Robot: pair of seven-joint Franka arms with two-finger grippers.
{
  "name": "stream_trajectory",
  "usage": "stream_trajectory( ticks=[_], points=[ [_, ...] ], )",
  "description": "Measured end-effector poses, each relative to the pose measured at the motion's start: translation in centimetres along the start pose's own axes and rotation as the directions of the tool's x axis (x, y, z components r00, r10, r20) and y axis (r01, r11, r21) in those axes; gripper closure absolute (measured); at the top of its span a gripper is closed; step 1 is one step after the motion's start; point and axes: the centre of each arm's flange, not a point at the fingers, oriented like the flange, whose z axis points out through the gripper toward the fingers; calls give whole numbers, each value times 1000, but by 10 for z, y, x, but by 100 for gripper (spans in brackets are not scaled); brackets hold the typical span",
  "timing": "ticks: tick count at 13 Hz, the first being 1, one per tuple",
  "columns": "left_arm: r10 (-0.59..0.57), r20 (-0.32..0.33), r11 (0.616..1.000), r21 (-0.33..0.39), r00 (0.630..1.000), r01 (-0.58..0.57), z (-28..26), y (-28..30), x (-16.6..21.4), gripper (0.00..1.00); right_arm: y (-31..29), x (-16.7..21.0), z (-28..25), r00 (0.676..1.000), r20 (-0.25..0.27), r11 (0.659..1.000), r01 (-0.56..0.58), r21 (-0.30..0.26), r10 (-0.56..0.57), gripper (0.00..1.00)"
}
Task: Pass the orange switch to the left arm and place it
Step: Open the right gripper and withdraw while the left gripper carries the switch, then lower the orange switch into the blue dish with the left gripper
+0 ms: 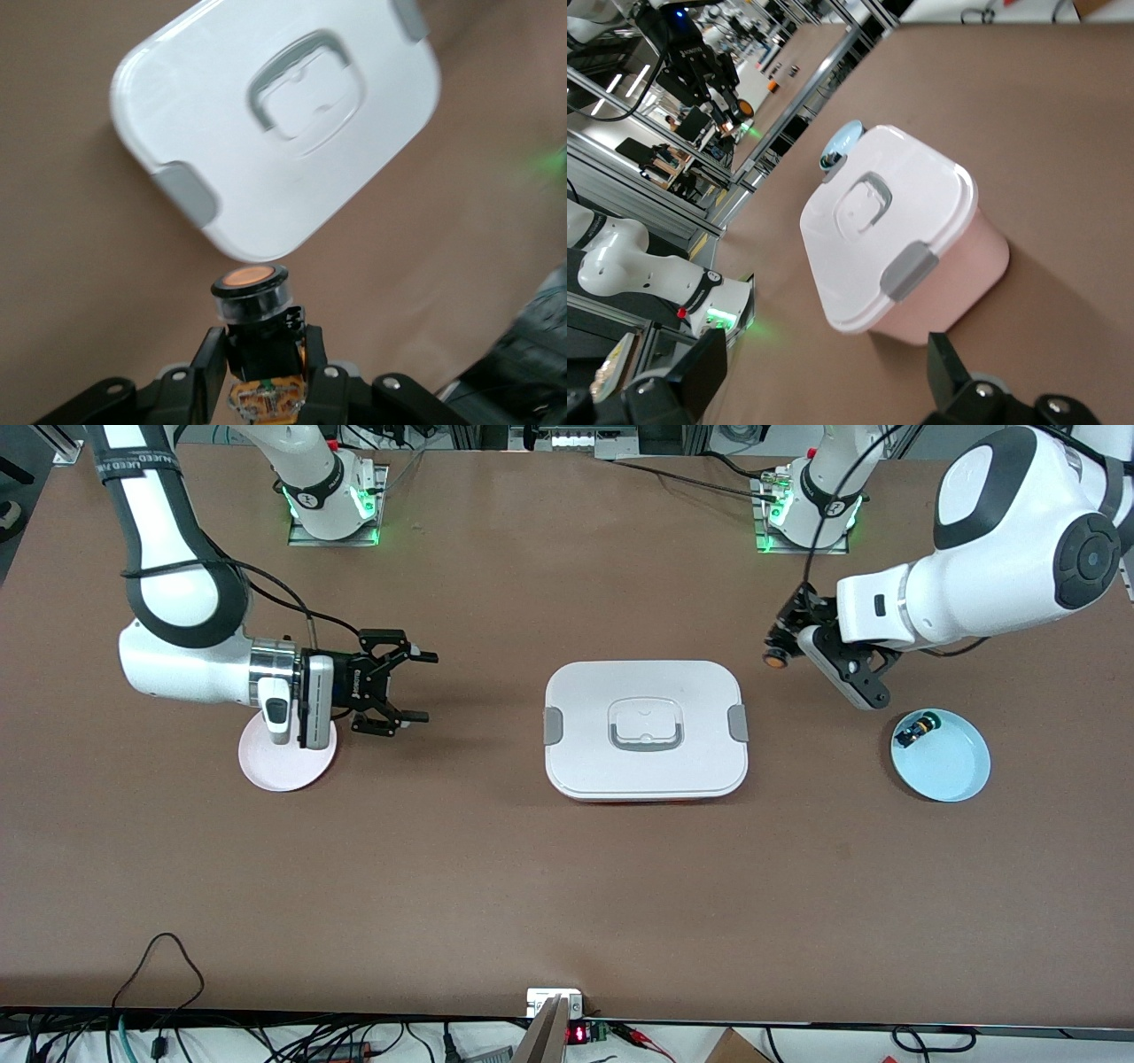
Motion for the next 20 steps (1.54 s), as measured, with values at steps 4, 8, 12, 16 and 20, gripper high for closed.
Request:
stream_trajectory(
  ticks=[4,8,12,16,20],
  points=[
    [238,220,925,245,946,-290,4,-46,-5,60,-23,11,-29,952,150,951,-236,-201,267,0],
    [394,428,808,259,813,-529,35,-103,-7,60,-42,29,-52,825,237,792,-350,-500,514,0],
    [520,508,695,215,687,-686,79,-182,-44,60,-57,31,-65,715,293,609,-229,-760,635,0],
    [623,482,572,256,616,-779,92,-269,-103,60,-49,26,-87,674,220,419,-147,-896,706,0],
    [665,426,561,258,614,-786,134,-331,-146,60,-56,51,-137,717,93,335,-203,-920,691,0]
  ],
)
